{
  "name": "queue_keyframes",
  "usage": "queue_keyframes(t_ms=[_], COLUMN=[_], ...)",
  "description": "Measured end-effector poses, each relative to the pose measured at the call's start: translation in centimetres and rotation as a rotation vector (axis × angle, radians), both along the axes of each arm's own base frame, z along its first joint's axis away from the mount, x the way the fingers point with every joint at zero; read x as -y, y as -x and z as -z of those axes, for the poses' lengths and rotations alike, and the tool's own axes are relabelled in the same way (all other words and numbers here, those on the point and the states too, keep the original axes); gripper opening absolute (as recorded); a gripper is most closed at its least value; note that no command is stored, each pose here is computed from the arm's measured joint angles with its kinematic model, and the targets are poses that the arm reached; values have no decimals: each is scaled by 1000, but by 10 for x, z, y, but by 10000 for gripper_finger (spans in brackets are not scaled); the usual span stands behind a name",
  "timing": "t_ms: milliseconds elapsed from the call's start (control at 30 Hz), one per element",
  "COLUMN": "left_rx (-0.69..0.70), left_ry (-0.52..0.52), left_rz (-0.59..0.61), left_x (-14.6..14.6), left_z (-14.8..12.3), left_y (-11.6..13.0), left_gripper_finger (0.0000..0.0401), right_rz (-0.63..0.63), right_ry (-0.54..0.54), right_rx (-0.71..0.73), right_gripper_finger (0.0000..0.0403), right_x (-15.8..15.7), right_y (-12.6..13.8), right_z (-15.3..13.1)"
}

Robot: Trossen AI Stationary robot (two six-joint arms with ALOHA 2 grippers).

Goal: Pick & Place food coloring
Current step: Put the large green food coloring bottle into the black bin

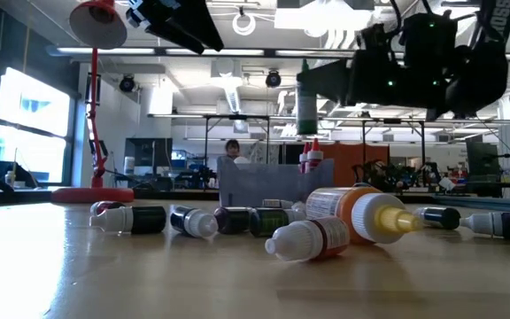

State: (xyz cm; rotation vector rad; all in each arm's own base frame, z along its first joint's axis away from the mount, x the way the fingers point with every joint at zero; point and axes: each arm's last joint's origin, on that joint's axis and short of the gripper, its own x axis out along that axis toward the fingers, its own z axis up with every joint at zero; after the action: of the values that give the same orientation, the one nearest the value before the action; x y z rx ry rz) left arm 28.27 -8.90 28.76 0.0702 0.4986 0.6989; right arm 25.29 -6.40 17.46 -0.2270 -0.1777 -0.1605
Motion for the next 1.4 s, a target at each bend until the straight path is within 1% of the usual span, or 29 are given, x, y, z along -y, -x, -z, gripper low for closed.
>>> queue_keyframes(t_ms=[133, 267, 333, 433, 500, 700, 767, 867, 900, 967, 1067, 1167, 1233, 1300, 1333, 1400], left_rx=[-1, 19, 19, 25, 10, -33, -78, -56, -76, -59, -77, -88, -42, 18, 57, 87], left_ry=[-2, 1, 14, 62, 106, 318, 348, 346, 339, 325, 238, 202, 226, 239, 229, 177], left_rz=[1, 0, 12, 52, 99, 303, 361, 407, 401, 373, 264, 192, 155, 131, 135, 145], left_x=[0, 1, 1, 1, 0, 7, 9, 13, 13, 14, 8, 1, -6, -14, -18, -27], left_z=[0, -1, -1, -2, 0, 7, 12, 14, 18, 23, 35, 48, 54, 55, 52, 47], left_y=[0, -1, -2, -5, -9, -20, -20, -29, -29, -35, -41, -50, -60, -68, -73, -79], left_gripper_finger=[269, 269, 269, 269, 269, 269, 269, 269, 269, 269, 269, 269, 269, 269, 269, 269], right_rz=[-13, -33, -52, -91, -117, -124, -124, -126, -133, -152, -161, -161, -161, -160, -160, -162], right_ry=[-21, -23, -41, -53, -54, -71, -75, -76, -72, -67, -64, -60, -61, -60, -62, -77], right_rx=[19, 60, 69, 74, 84, 85, 71, 64, 65, 66, 78, 87, 83, 76, 71, 63], right_gripper_finger=[122, 122, 122, 122, 122, 122, 122, 122, 122, 122, 122, 122, 122, 122, 122, 122], right_x=[-1, -4, -6, -8, -9, -9, -9, -9, -9, -10, -10, -10, -10, -10, -10, -10], right_y=[-4, -1, 0, 3, 3, 4, 3, 3, 3, 3, 4, 5, 4, 4, 4, 4], right_z=[-3, -13, -16, -19, -21, -22, -20, -20, -20, -20, -22, -24, -24, -23, -23, -22])
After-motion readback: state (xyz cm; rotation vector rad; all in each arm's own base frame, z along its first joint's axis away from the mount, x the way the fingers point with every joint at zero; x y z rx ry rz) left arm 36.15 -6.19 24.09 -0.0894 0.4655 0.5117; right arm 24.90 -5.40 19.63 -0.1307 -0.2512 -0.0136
